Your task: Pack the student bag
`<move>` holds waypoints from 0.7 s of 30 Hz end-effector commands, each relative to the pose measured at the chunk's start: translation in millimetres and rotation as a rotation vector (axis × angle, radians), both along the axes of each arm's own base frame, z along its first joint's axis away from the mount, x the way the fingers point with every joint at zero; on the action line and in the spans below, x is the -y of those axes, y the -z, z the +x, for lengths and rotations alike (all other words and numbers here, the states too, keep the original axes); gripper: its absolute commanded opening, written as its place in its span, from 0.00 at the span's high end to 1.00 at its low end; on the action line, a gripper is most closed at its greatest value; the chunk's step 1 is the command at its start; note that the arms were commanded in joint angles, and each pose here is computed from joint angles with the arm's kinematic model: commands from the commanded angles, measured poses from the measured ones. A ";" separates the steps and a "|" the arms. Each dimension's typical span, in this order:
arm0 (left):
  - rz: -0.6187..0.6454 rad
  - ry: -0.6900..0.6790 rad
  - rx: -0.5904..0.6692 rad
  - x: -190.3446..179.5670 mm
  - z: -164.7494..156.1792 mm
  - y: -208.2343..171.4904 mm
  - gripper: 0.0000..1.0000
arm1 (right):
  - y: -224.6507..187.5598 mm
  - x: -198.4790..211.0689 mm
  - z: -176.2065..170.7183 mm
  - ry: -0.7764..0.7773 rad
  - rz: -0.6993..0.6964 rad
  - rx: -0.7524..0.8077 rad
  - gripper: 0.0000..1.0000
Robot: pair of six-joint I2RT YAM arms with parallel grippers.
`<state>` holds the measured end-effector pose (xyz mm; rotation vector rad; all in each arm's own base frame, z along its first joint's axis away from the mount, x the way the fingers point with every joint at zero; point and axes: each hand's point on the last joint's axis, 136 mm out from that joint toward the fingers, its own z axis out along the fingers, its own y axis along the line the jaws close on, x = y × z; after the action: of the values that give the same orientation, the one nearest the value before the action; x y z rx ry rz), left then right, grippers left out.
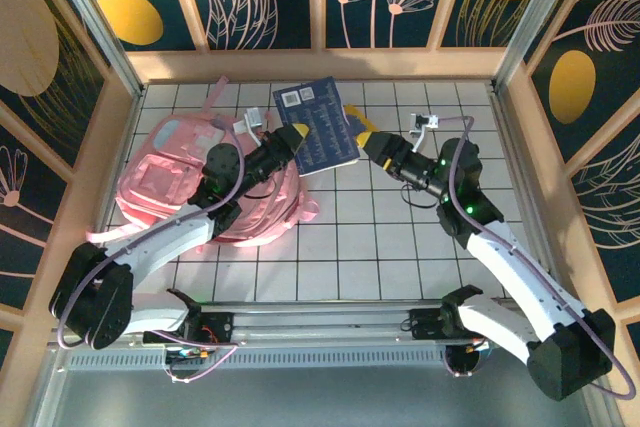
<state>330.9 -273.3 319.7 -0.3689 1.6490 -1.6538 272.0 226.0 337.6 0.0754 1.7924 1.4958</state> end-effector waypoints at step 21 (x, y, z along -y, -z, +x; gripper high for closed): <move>-0.320 -0.146 0.069 -10.8 7.2 -68.9 1.00 | -60.3 -63.2 28.2 0.076 0.348 0.135 0.24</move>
<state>344.9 -268.3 351.2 -0.5844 1.4174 -1.7127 295.1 291.7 356.2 0.2200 1.5615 1.6785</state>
